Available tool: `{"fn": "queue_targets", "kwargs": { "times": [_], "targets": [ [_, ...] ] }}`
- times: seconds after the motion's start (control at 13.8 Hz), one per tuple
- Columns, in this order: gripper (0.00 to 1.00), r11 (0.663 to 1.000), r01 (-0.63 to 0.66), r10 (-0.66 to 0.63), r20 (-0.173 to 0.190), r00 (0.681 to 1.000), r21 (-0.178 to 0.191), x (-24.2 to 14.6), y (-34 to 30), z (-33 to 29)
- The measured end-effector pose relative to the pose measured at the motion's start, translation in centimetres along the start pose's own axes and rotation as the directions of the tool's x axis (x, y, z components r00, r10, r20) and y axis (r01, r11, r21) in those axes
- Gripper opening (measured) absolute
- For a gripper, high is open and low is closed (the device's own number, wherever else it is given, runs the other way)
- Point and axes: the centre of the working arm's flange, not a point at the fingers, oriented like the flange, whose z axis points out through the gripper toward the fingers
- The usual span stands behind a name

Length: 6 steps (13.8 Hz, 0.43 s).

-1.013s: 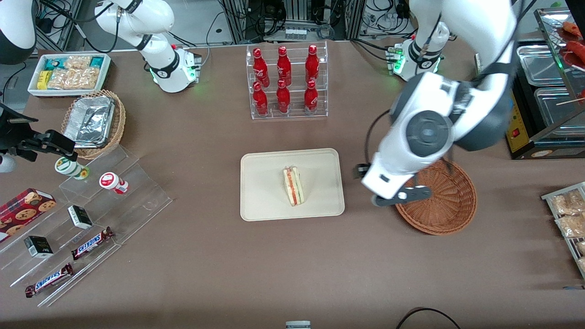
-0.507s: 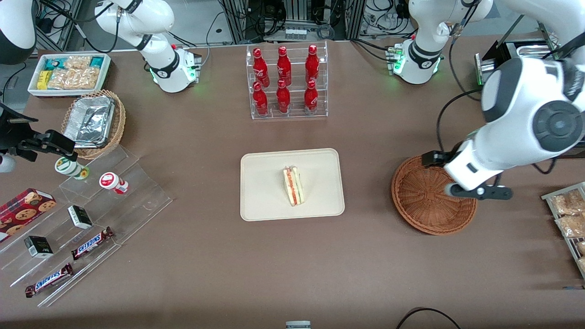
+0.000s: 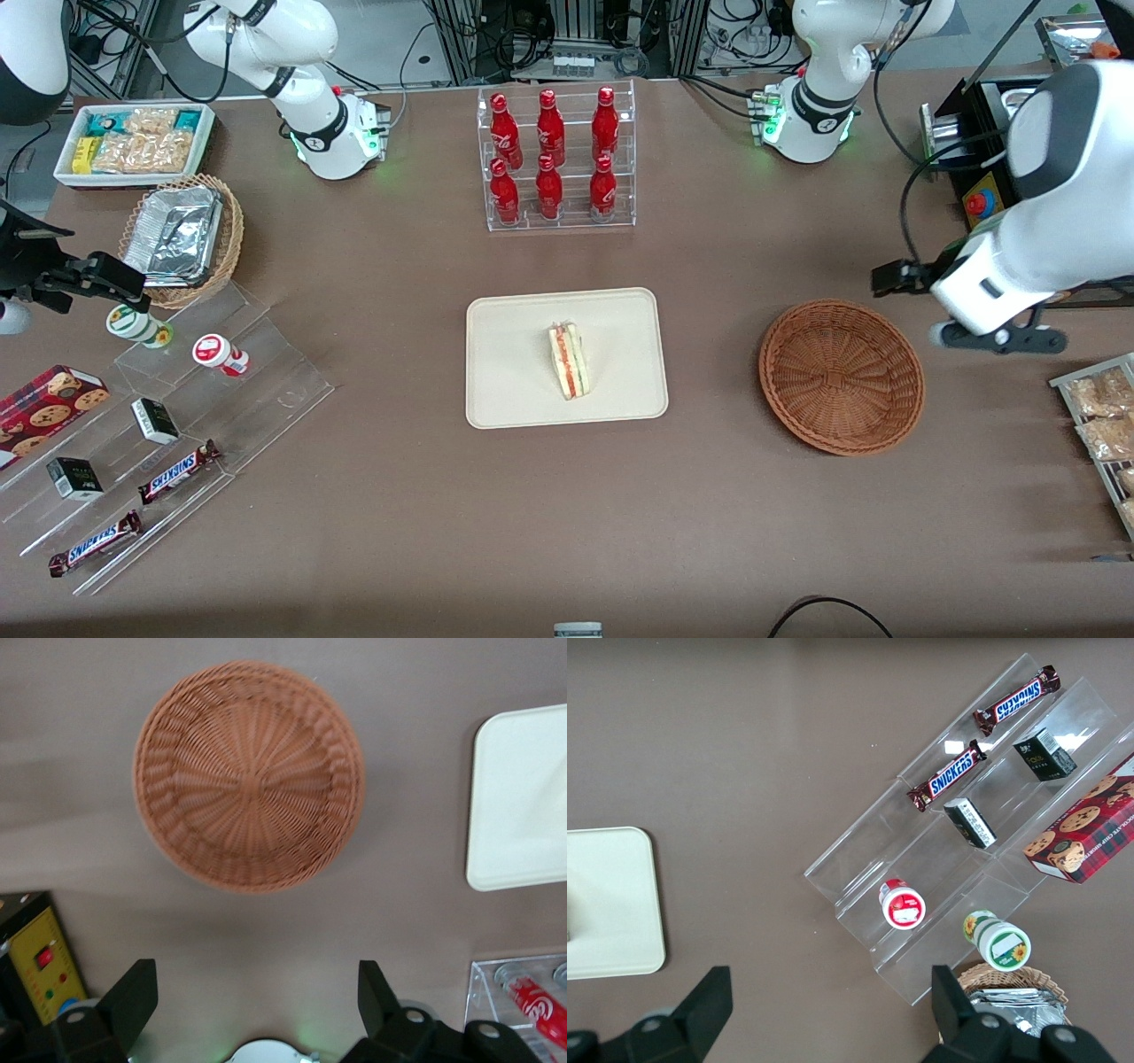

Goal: Place sandwich from basket to tray

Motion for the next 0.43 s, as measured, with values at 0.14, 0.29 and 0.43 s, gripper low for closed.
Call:
{"fn": "queue_targets", "kwargs": {
  "times": [0.14, 0.29, 0.43],
  "targets": [
    [1.0, 1.0, -0.007, 0.007, 0.008, 1.0, 0.004, -3.3, -0.9, -1.0],
    [1.0, 1.0, -0.005, 0.005, 0.021, 1.0, 0.011, -6.1, -0.9, -2.4],
    [1.0, 1.0, -0.003, 0.002, 0.015, 1.0, 0.016, -7.7, -0.8, -3.7]
  ]
}}
